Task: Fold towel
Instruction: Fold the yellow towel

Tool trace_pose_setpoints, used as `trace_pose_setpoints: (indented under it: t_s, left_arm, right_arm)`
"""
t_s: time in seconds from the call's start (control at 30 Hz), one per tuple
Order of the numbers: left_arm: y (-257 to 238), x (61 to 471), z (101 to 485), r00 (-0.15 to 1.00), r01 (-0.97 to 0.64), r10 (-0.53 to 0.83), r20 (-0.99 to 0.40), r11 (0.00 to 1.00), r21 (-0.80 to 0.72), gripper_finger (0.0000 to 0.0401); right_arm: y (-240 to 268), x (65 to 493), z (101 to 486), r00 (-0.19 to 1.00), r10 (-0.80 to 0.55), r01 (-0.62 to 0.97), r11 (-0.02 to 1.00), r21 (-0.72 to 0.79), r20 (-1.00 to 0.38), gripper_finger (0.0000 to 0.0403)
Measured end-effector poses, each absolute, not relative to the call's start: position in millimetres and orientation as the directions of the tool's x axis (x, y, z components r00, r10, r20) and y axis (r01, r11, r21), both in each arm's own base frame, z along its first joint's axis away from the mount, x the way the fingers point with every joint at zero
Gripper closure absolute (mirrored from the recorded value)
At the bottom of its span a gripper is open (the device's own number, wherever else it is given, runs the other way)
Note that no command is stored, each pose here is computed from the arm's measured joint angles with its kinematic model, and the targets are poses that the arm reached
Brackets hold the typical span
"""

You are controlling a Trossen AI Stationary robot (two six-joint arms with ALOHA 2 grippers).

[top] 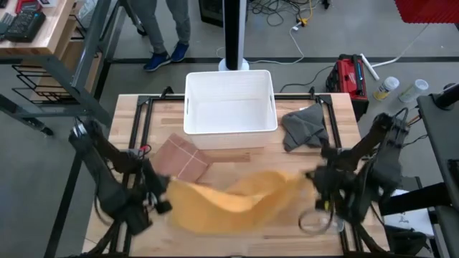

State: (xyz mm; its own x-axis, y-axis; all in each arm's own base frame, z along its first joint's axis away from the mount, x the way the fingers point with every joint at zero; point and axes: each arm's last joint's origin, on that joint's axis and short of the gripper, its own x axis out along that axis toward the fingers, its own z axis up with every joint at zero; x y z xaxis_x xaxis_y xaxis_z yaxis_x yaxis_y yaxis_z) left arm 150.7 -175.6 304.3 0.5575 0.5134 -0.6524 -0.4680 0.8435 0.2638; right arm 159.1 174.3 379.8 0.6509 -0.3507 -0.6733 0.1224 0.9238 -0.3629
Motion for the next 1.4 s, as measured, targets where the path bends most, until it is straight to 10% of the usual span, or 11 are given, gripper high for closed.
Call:
trace_pose_setpoints:
  t_s: [0.37, 0.63, 0.83, 1.0, 1.4]
  left_arm:
    - [-57, 104, 406, 0.723, -0.575, 0.537, -0.434, 0.816, 0.052, 0.0401]
    - [-22, 64, 485, 0.848, -0.491, 0.447, -0.284, 0.864, -0.107, 0.0401]
    - [-26, 66, 526, 0.939, -0.308, 0.268, -0.218, 0.935, -0.177, 0.0401]
    - [-58, 91, 515, 0.928, -0.114, -0.028, -0.371, 0.929, -0.353, 0.0401]
    - [-191, 132, 383, 0.510, -0.411, -0.225, -0.831, 0.784, -0.465, 0.0401]
  right_arm:
    - [54, 105, 444, 0.752, -0.512, 0.464, 0.858, -0.220, -0.415, 0.0403]
    - [-2, 33, 460, 0.879, -0.277, 0.367, 0.913, 0.180, -0.387, 0.0403]
    - [4, 27, 476, 0.937, 0.143, 0.012, 0.898, 0.440, -0.318, 0.0403]
    - [32, 52, 468, 0.855, 0.307, -0.058, 0.857, 0.511, -0.418, 0.0403]
    - [167, 133, 355, 0.295, 0.424, 0.121, 0.873, 0.473, -0.857, 0.0403]
